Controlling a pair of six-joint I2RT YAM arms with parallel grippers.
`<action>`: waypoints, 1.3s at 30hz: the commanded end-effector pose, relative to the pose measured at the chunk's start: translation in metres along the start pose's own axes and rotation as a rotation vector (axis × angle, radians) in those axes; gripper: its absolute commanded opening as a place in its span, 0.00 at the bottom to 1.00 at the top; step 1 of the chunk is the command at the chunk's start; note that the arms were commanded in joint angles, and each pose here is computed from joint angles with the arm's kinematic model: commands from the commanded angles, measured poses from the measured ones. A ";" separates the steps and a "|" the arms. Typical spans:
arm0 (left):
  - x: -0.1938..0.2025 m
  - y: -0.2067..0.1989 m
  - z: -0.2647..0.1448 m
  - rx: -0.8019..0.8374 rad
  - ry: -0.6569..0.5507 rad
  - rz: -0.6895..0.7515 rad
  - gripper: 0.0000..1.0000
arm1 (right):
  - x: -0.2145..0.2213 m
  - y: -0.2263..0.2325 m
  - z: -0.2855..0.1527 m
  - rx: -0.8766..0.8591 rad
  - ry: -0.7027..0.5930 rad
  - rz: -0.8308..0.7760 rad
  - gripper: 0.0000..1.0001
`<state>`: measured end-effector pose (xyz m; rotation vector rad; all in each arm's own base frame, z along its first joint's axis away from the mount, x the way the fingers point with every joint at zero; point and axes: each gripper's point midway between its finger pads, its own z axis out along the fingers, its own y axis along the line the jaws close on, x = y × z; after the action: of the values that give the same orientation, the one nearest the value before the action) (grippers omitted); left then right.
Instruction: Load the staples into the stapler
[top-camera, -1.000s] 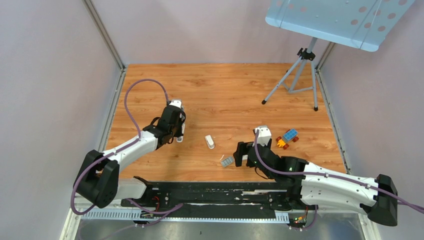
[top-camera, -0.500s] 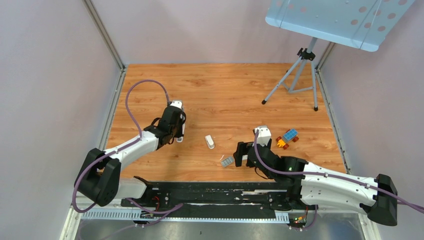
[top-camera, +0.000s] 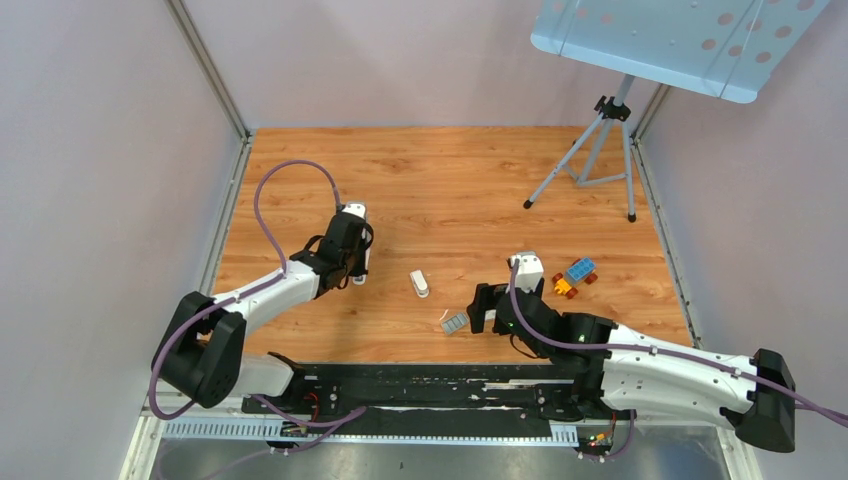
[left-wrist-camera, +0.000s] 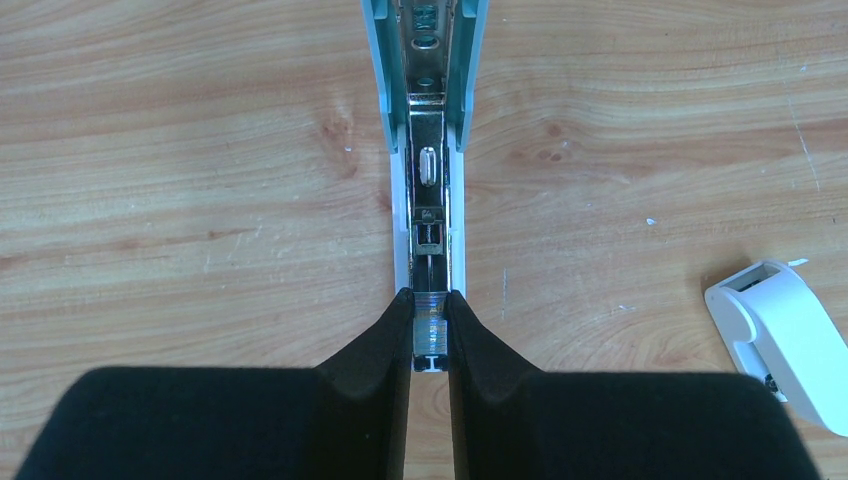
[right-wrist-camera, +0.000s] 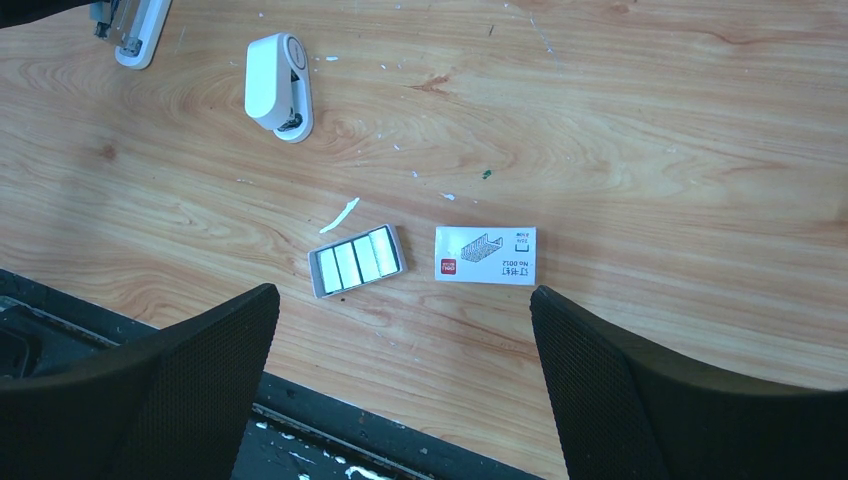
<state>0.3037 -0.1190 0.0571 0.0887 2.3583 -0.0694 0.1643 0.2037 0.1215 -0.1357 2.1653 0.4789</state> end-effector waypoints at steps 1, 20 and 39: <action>0.002 0.003 0.003 -0.007 -0.001 0.000 0.17 | 0.001 -0.001 -0.005 -0.002 0.009 -0.003 1.00; 0.010 0.003 0.008 -0.008 0.012 0.003 0.17 | 0.000 -0.001 -0.006 -0.004 0.008 0.000 1.00; -0.020 0.011 -0.020 -0.028 -0.047 -0.196 0.47 | -0.027 0.013 -0.002 0.013 -0.052 -0.022 1.00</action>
<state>0.3011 -0.1187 0.0721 0.0096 2.3202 -0.1144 0.1656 0.2045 0.1240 -0.1361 2.1683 0.4664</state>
